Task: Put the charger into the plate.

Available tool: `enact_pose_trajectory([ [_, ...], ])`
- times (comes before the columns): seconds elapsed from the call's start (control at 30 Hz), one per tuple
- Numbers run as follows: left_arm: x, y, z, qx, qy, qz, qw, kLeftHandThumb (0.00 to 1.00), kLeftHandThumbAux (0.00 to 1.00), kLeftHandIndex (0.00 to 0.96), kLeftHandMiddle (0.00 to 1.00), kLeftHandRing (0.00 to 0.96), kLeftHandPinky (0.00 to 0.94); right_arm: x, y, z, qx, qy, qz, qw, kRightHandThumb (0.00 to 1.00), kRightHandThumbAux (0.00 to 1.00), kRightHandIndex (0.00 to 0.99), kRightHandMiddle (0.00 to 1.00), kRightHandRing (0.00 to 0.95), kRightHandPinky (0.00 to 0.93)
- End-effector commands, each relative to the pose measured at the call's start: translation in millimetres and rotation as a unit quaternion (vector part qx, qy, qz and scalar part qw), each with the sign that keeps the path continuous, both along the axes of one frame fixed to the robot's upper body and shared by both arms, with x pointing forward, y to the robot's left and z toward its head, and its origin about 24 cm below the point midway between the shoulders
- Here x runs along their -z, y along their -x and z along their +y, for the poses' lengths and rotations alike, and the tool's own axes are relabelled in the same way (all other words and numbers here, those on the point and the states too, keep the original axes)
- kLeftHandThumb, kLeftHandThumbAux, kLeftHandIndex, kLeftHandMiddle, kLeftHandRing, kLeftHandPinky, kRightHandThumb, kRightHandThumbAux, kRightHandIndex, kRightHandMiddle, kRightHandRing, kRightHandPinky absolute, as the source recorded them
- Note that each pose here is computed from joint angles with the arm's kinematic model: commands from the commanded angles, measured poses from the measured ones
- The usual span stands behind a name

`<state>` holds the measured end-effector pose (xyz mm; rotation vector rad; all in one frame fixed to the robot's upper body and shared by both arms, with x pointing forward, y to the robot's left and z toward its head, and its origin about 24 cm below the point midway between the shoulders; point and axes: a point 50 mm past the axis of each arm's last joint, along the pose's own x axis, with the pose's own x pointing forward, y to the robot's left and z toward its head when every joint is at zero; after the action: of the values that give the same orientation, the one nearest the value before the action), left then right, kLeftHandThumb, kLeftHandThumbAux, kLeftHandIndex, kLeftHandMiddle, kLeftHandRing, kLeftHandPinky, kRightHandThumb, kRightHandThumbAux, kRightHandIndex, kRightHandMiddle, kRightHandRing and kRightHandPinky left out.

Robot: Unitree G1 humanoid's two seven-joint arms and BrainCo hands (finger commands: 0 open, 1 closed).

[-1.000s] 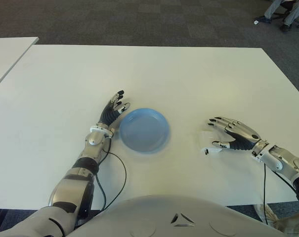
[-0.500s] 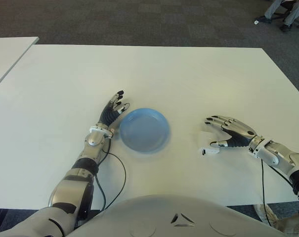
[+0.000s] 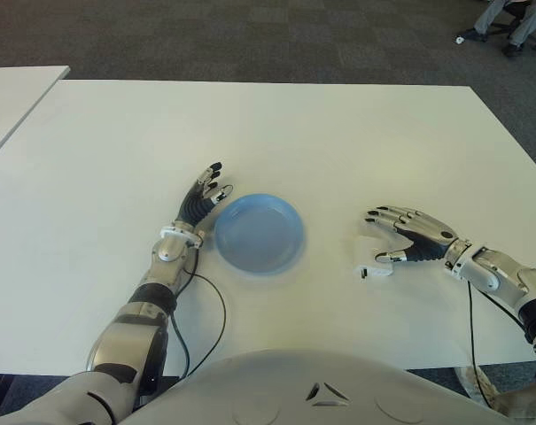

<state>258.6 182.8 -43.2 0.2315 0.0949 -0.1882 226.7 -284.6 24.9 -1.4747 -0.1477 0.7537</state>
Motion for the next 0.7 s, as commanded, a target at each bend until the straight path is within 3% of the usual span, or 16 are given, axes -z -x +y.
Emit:
enact_pose_trajectory([
  [0.03,39.4,36.7,2.8,-0.010,-0.001,0.114,0.993,0.000,0.483,0.000,0.041,0.037,0.051,-0.6,4.0,-4.0,0.005,0.000,0.003,1.000,0.213,0.110,0.000,0.000,0.000,0.000],
  [0.7,39.8,35.9,1.5,0.008,-0.012,0.118,0.993,0.000,0.485,0.000,0.036,0.035,0.046,1.4,6.1,-8.4,0.019,-0.011,-0.030,0.999,0.197,0.123,0.000,0.000,0.000,0.000],
])
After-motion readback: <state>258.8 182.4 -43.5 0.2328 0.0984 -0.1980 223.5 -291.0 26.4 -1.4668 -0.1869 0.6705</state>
